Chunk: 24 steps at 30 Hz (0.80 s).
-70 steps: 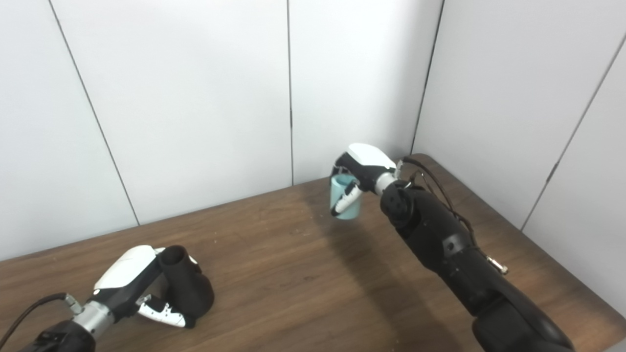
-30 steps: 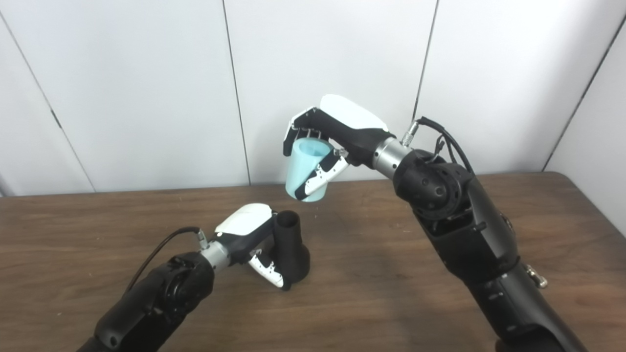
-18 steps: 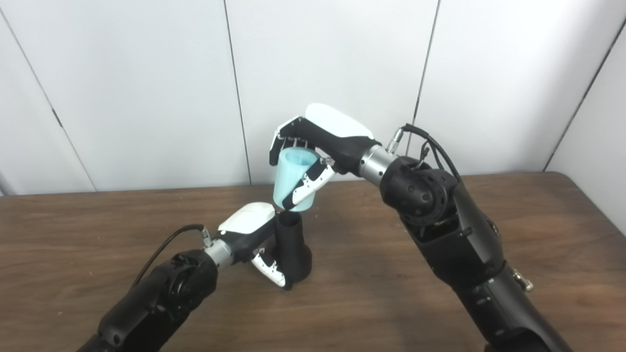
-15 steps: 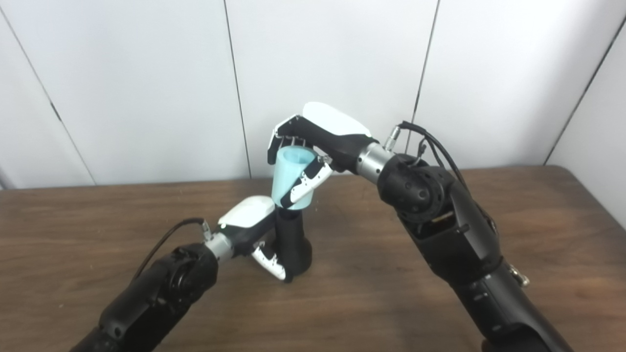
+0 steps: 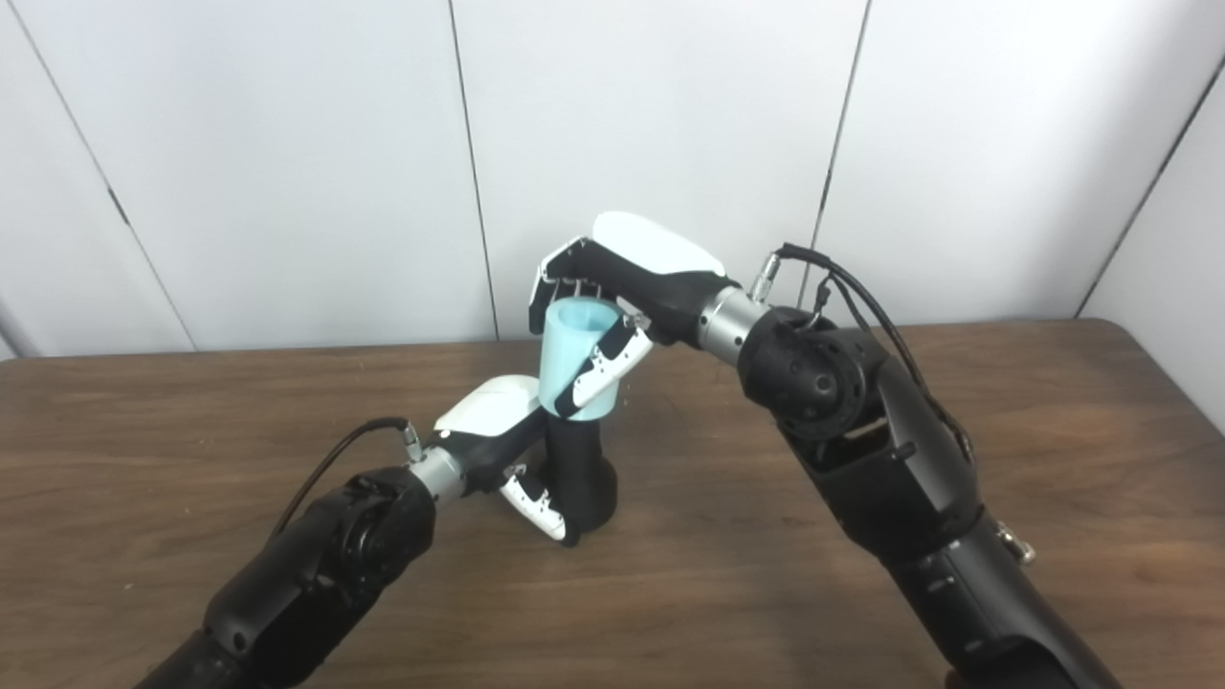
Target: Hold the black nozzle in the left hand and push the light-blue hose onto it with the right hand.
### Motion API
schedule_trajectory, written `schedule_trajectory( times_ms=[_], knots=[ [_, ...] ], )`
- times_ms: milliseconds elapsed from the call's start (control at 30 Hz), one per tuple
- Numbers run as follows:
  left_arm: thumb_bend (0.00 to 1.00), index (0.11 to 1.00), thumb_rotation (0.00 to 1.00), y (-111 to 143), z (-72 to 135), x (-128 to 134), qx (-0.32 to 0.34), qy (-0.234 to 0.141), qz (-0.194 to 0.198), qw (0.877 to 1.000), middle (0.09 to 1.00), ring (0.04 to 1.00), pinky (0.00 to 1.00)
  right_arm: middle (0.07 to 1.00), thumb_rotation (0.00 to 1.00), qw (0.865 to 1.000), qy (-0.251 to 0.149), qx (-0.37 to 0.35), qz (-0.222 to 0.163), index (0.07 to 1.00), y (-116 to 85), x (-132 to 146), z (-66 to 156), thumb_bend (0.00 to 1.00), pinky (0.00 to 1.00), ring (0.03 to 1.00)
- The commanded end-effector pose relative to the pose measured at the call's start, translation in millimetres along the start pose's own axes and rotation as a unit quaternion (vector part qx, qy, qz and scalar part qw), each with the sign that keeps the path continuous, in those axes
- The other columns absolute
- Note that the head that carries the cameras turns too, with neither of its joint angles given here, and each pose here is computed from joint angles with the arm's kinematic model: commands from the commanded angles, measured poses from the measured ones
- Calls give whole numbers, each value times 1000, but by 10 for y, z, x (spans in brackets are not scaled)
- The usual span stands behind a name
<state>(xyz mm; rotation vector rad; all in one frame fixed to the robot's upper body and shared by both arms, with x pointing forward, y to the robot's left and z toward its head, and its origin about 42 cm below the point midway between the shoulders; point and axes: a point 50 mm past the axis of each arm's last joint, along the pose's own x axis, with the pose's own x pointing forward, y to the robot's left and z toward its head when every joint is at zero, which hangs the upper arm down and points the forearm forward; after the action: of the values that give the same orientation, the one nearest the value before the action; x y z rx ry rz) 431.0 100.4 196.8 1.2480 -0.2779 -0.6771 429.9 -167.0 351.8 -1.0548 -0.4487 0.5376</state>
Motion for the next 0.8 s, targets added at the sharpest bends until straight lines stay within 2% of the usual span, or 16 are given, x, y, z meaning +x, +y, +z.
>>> schedule_trajectory(
  times_ms=[0,533,767],
  knots=[
    [526,484,0,-476,15,-71,-3,12,-95,995,483,596,902,491,0,999,-20,-23,-21,497,-179,9,65,519,359,422],
    [526,490,0,-457,-10,-118,-5,10,-86,996,472,588,910,491,0,999,-9,-35,2,498,-125,75,-75,519,358,423],
    [526,494,0,-441,39,-104,-4,10,-84,996,462,586,910,497,0,1000,-10,-8,0,496,24,103,-67,519,356,420]
  ],
)
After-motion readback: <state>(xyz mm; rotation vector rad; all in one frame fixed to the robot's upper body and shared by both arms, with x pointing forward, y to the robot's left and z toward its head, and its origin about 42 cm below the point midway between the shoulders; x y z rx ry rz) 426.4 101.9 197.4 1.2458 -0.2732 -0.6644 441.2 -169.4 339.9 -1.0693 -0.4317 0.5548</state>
